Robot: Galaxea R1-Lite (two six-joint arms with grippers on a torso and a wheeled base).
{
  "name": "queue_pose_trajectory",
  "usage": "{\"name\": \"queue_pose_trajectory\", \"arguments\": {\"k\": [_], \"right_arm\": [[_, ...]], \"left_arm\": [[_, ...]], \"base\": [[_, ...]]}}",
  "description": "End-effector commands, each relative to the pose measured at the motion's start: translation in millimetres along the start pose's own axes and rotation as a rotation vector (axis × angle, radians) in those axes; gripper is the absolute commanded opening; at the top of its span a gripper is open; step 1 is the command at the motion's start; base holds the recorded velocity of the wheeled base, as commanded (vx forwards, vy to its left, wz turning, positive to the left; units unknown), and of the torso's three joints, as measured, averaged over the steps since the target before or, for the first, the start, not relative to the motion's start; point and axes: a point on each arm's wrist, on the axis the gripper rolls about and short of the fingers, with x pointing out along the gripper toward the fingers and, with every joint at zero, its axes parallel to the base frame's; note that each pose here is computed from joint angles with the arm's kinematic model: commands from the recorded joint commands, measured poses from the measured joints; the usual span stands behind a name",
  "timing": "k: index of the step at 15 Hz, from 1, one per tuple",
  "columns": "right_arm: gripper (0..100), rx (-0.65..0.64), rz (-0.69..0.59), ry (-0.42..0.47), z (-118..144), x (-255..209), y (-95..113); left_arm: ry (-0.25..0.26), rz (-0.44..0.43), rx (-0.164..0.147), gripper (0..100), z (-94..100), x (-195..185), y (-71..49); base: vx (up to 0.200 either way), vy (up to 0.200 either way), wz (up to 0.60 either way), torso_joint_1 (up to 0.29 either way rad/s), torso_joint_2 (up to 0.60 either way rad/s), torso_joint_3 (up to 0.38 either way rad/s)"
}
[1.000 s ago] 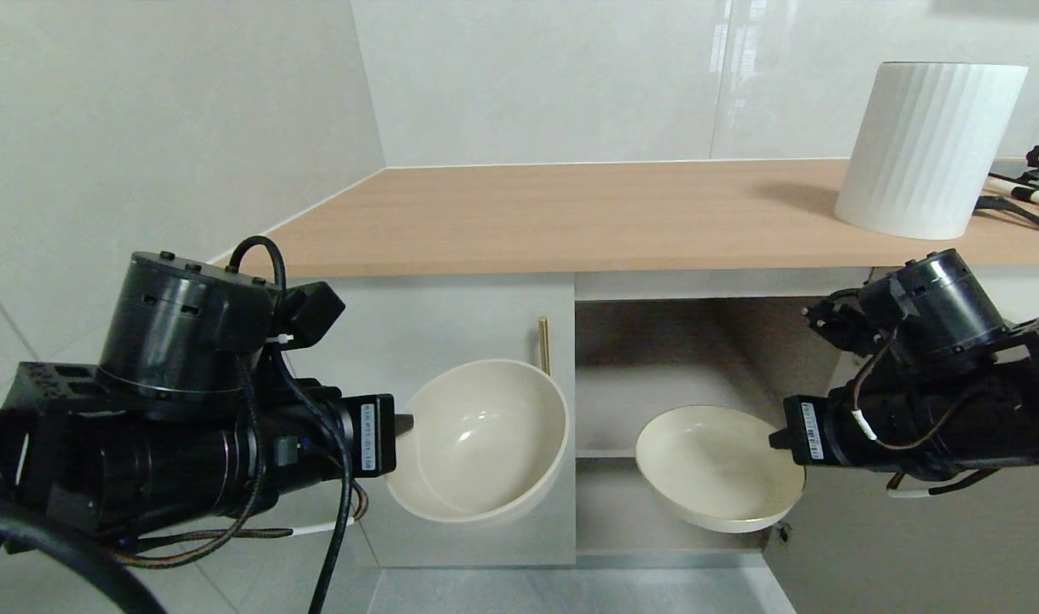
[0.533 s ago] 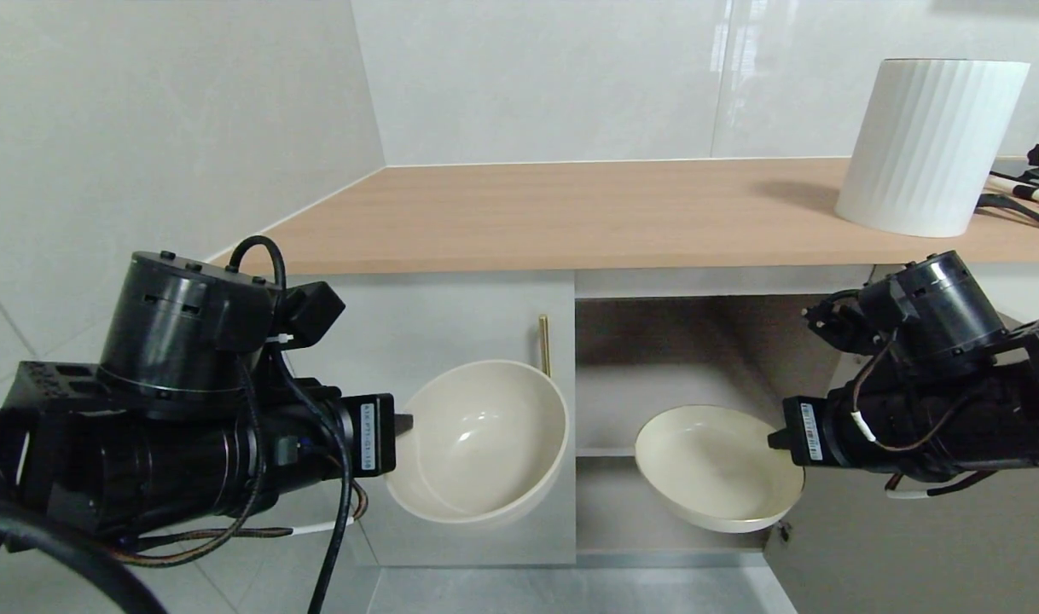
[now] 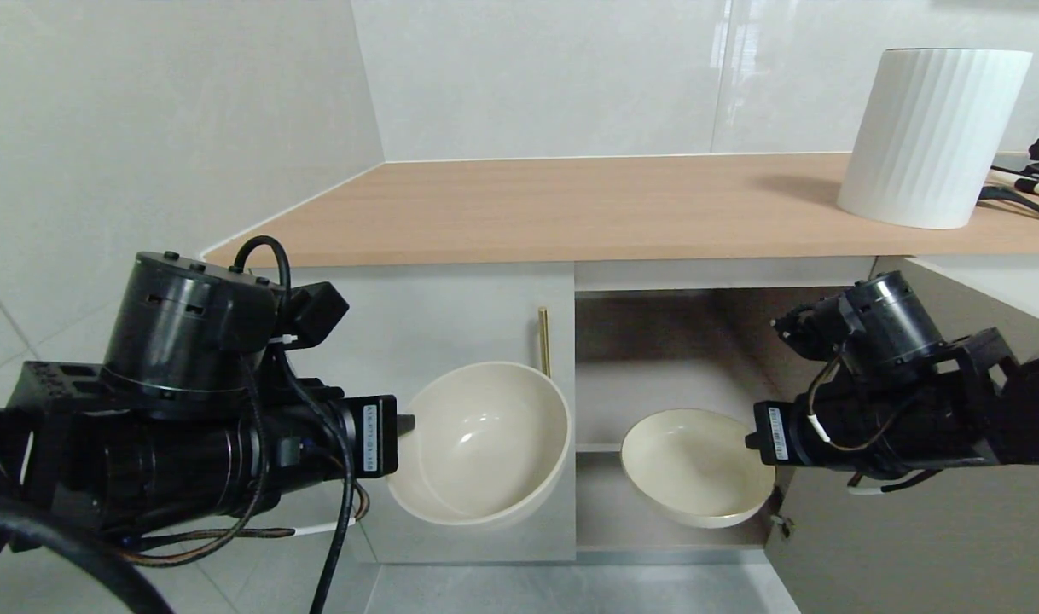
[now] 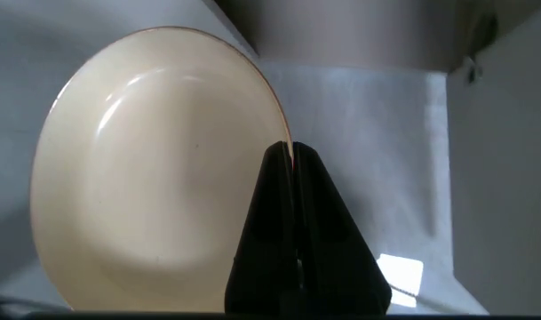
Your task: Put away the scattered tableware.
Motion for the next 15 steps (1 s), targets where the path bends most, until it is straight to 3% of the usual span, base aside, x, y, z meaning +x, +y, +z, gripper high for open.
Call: {"name": "queue_pose_trajectory", "arguments": {"k": [1,4,9,12,15], "right_arm": [[0,0.027,-0.038,0.012,5.8,35.2,-8.8],[0,0.056,-0.071,0.014,19.7,86.4,-16.3],[0,0.052,-0.142,0.065,14.8,160.9,-16.9],[0,0.072,-0.136,-0.064,14.5,188.2,-23.2],[0,0.031,-0.149,-0.112,22.8,209.5,-37.8]], "left_arm": [[0.006,0.004,-0.001,0,-0.5,2.1,0.2],[0.011,0.006,-0.001,0,-1.1,4.0,0.2],[0.010,0.008,-0.001,0,-1.3,3.6,0.4],[0.022,0.015,0.001,0,-2.6,7.7,0.5],[0.026,0.021,0.002,0,-3.1,9.6,0.6]], "base": [[0.000,0.000,0.00,0.000,0.00,0.000],[0.000,0.000,0.00,0.000,0.00,0.000],[0.000,0.000,0.00,0.000,0.00,0.000],[0.000,0.000,0.00,0.000,0.00,0.000],[0.000,0.000,0.00,0.000,0.00,0.000]]}}
